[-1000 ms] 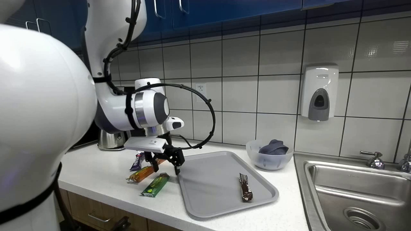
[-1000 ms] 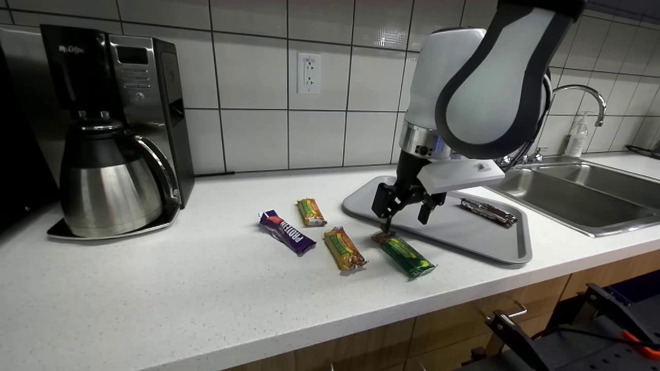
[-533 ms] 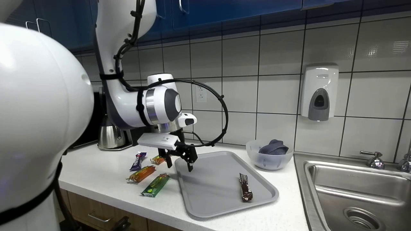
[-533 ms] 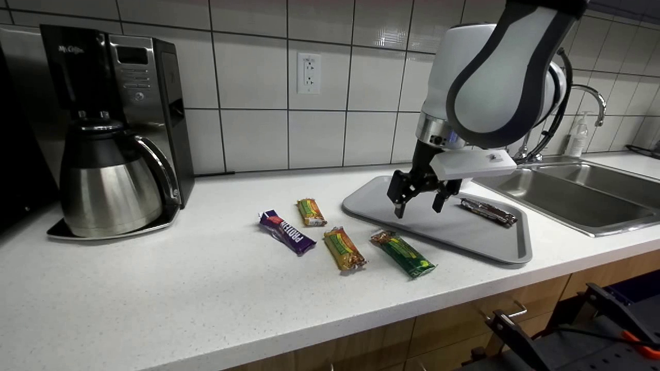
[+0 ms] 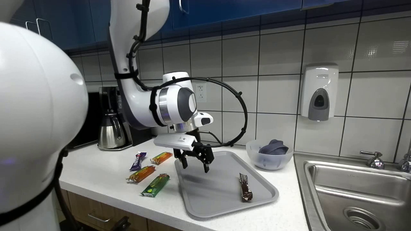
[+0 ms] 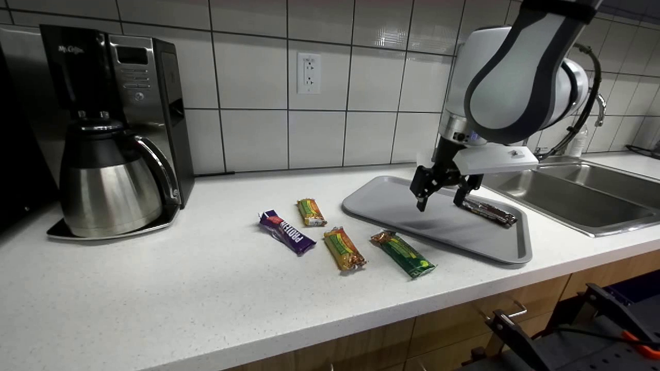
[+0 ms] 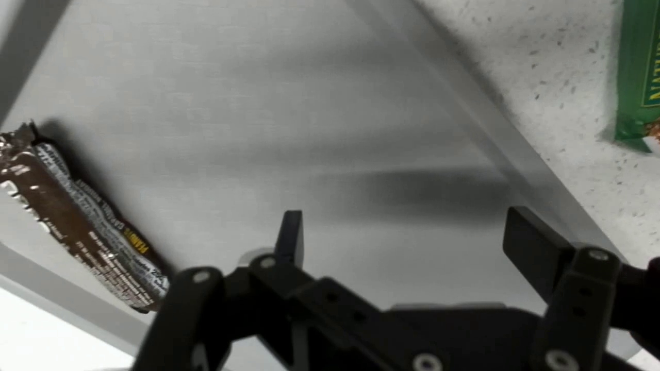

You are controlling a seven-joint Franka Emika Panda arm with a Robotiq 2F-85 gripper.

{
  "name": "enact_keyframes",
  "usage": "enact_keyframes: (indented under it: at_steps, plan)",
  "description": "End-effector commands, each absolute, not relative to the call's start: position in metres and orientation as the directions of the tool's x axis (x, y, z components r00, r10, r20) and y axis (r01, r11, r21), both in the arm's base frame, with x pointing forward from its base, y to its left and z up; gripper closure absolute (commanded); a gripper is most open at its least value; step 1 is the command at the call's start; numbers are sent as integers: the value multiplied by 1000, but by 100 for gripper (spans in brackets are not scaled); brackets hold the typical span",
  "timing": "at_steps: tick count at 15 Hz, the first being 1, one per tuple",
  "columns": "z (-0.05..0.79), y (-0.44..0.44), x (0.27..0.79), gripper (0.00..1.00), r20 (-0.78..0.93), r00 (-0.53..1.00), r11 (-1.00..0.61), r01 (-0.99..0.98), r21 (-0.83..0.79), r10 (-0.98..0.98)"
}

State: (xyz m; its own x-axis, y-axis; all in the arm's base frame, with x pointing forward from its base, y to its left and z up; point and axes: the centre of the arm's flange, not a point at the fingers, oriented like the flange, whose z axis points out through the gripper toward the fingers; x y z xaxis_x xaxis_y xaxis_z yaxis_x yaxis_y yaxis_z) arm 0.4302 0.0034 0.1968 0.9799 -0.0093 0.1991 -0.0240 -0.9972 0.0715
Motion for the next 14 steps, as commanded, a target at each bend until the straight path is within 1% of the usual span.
enact_keyframes:
  at_steps: [1, 14]
  plan:
    - [209, -26, 433, 0, 220, 975, -997, -18, 74, -1]
    - [210, -100, 435, 0, 235, 968, -986, -114, 118, -83]
